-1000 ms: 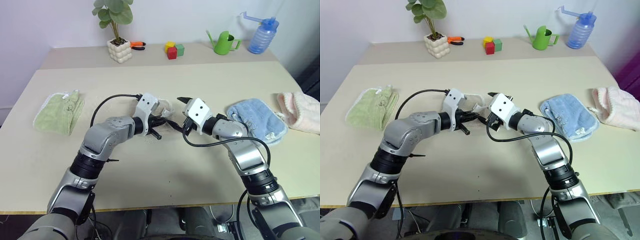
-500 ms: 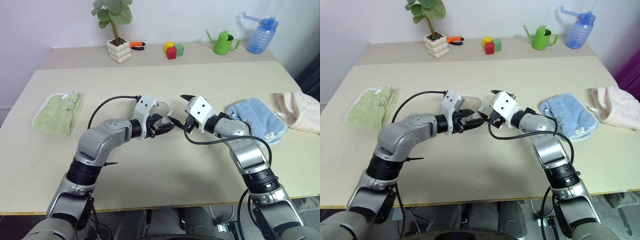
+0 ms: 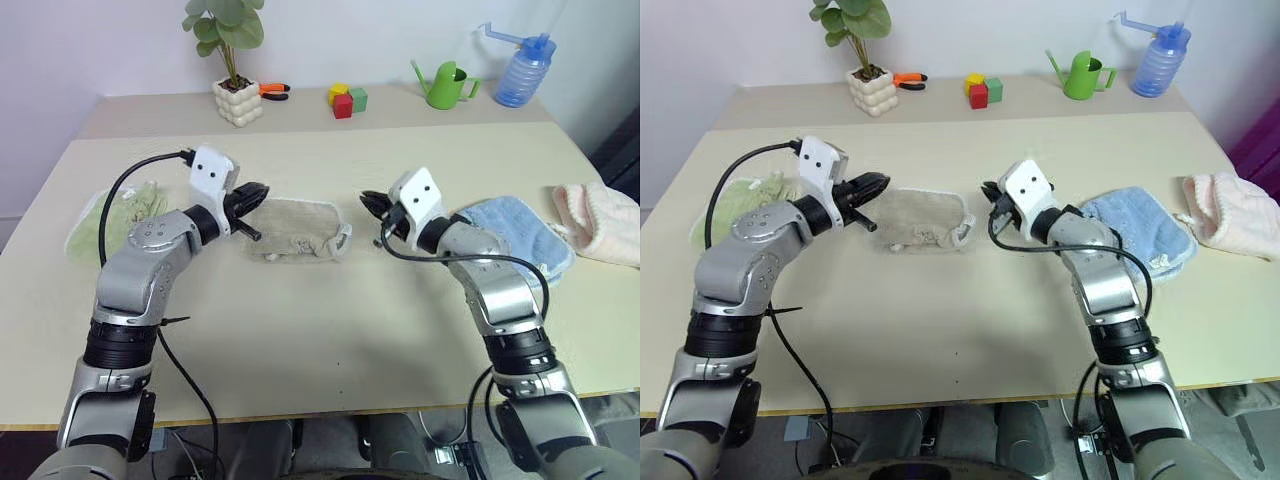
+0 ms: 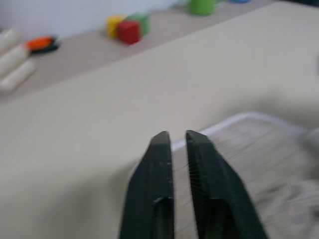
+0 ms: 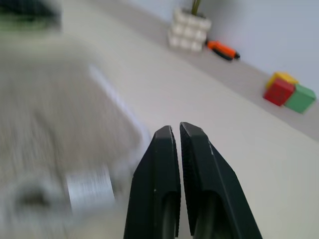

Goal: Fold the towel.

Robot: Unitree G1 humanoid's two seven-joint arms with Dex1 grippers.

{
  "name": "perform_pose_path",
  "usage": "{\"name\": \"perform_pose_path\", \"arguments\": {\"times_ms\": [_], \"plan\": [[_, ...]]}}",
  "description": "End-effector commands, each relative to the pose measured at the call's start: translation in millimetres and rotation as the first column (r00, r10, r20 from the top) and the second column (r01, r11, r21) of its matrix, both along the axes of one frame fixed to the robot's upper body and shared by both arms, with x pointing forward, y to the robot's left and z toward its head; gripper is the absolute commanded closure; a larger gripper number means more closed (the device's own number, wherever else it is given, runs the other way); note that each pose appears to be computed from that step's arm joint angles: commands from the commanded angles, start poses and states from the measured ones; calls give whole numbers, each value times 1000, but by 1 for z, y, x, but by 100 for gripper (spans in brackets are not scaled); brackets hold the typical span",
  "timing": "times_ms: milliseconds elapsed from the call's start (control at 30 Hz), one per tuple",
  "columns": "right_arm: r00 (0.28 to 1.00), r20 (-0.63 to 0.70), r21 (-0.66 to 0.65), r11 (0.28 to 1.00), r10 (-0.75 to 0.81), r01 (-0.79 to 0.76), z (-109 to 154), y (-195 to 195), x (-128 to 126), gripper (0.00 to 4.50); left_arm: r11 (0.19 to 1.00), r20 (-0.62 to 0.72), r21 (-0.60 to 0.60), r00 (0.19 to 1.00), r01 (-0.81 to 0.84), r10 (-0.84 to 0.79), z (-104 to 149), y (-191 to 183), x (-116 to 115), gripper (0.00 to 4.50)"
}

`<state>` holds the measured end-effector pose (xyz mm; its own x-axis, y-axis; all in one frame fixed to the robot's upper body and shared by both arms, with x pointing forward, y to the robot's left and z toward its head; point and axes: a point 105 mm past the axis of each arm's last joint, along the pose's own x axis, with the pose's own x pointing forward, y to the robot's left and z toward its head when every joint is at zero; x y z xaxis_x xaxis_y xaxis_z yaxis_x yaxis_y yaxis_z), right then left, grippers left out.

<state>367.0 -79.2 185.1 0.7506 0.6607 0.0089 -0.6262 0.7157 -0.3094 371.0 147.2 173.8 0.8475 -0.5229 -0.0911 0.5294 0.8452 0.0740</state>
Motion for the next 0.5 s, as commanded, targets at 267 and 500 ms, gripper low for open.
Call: {"name": "perform_pose_path", "arguments": {"times_ms": [267,500], "plan": [[966,-253,-71,997,-44,27,-70,35,10,444,992,-119,122,993,26,-11,-62,-24,-5,406],[955,-269,-104,990,-125,100,-87,14,10,444,987,-54,146,997,60,-53,-72,-30,-14,406]]}}
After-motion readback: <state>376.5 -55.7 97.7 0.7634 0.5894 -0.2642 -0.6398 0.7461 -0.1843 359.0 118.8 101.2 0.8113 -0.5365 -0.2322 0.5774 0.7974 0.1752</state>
